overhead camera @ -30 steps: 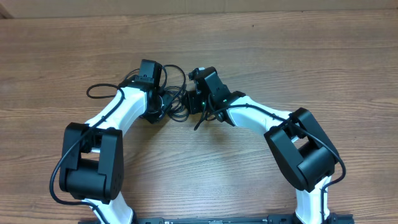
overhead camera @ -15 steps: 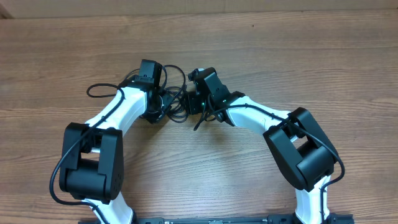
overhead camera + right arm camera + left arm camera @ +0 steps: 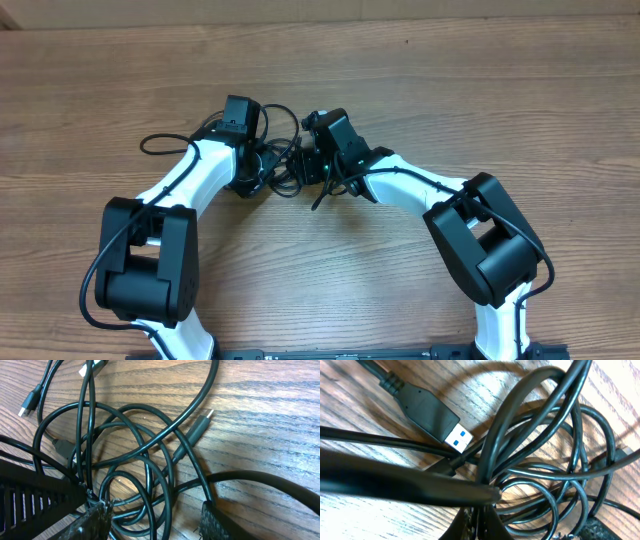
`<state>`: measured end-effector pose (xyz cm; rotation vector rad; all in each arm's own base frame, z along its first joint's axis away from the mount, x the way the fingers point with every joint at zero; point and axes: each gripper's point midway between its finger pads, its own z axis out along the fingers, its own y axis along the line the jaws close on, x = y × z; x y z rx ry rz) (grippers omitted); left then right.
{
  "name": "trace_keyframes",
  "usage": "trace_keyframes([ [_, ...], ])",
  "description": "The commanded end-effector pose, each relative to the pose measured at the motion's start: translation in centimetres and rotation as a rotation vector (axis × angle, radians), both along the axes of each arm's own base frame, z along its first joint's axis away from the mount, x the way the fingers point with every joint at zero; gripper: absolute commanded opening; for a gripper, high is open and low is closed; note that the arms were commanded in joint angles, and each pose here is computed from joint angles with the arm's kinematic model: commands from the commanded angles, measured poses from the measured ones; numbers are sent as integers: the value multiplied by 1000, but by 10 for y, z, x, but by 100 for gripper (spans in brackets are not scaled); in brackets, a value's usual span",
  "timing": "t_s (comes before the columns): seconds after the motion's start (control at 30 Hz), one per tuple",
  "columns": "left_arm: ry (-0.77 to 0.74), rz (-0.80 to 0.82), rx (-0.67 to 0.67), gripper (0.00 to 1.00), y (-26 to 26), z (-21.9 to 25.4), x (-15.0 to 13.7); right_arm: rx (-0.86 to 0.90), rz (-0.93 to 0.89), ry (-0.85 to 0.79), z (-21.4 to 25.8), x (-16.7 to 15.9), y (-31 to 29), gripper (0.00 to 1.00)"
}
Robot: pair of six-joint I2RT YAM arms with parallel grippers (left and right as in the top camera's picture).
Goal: Untangle cables
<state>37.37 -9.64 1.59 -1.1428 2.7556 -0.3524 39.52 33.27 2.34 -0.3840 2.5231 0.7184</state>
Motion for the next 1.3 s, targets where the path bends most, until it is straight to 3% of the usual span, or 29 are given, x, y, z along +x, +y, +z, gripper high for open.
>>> trace_keyframes([
  [0.0, 6, -70, -18, 4, -7, -1, -3, -12, 0, 8, -9, -1, -2, 56],
  [0.13, -55, -105, -20, 4, -8, 17, 3, -14, 0, 11, -9, -1, -2, 56],
  [0.4, -304, -277, -83, 4, -24, 106, 7, -11, 0, 7, -8, -1, -2, 56],
  [0.53, -312, -289, -112, 4, -26, 124, -7, -11, 0, 7, -8, -1, -2, 55],
  [0.67, -286, -311, -171, 4, -34, 126, -17, -12, 0, 8, -9, -1, -2, 46],
  [0.83, -386, -432, -351, 4, -61, 152, -12, -13, 0, 8, -9, -1, -2, 43],
  [1.0, -566, -597, -626, 4, -84, 205, -10, -14, 0, 10, -9, -1, -2, 44],
  [1.13, -666, -693, -808, 4, -84, 240, -17, -14, -1, 10, -9, -1, -2, 44],
  [1.27, -714, -725, -902, 4, -71, 259, -21, -14, 0, 10, -9, -1, -2, 44],
])
